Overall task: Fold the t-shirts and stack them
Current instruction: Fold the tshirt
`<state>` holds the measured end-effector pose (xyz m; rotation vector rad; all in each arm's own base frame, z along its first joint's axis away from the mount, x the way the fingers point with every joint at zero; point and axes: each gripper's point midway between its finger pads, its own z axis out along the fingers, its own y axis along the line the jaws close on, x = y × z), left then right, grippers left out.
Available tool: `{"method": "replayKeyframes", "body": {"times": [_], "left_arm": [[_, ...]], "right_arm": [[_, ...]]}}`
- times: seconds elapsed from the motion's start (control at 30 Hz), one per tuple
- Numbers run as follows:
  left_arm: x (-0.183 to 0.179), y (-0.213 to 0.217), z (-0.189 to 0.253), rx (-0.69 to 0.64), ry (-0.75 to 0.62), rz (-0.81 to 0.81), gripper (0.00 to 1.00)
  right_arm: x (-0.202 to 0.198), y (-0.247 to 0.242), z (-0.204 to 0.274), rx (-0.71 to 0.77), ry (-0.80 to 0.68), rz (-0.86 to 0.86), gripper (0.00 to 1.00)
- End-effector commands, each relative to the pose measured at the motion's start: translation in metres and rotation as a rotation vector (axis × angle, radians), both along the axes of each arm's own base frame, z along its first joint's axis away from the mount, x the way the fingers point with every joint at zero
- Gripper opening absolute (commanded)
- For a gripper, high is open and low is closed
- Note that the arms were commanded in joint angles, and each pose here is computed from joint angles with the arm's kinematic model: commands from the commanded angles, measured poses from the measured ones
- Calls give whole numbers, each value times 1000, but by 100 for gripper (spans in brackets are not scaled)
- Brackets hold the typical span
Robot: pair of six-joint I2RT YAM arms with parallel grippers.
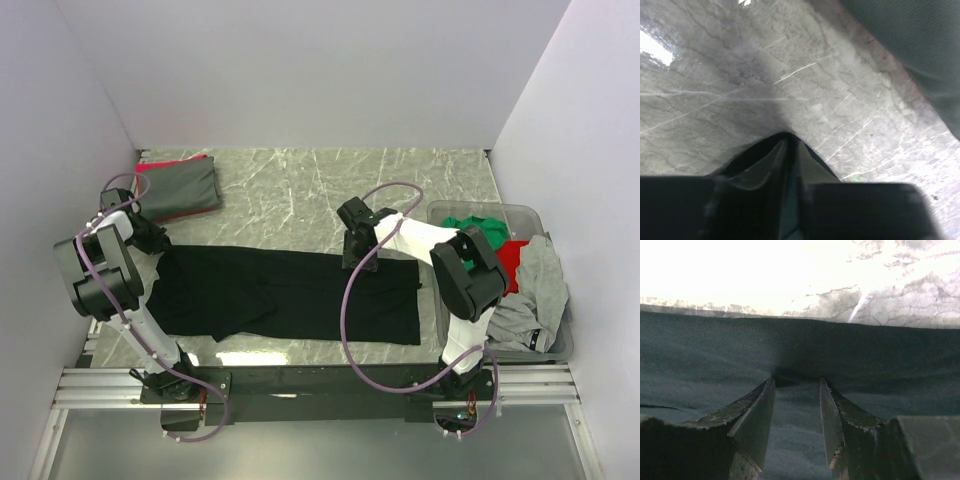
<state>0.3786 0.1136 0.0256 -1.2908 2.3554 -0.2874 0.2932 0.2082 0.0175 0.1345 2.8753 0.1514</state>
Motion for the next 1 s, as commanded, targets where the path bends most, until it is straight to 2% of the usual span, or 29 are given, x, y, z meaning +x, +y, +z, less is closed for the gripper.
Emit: {"method": "replayKeyframes", "body": {"times": [0.0, 0.03, 0.23, 0.33, 0.5, 0.73, 0.97], "left_arm": [[22, 13, 50, 55, -128, 1, 20], [23, 13, 54, 55, -136, 1, 26], [21, 20, 99, 118, -179, 57, 47], [13, 23, 118, 179, -183, 82, 55], [1, -1, 137, 212, -212, 54, 56], [-16, -108, 111, 67, -177, -127, 55], [-28, -174, 75, -5, -59, -310, 54]], "right_arm": [[8, -2, 5, -14, 1, 8, 48], [16, 3, 18, 4, -32, 16, 49], [31, 9, 64, 28, -120, 58, 49], [30, 4, 71, 10, -127, 76, 49], [19, -5, 65, -9, -117, 84, 49], [-2, -17, 33, -29, -49, 92, 49], [-8, -21, 10, -40, -10, 81, 49]]}}
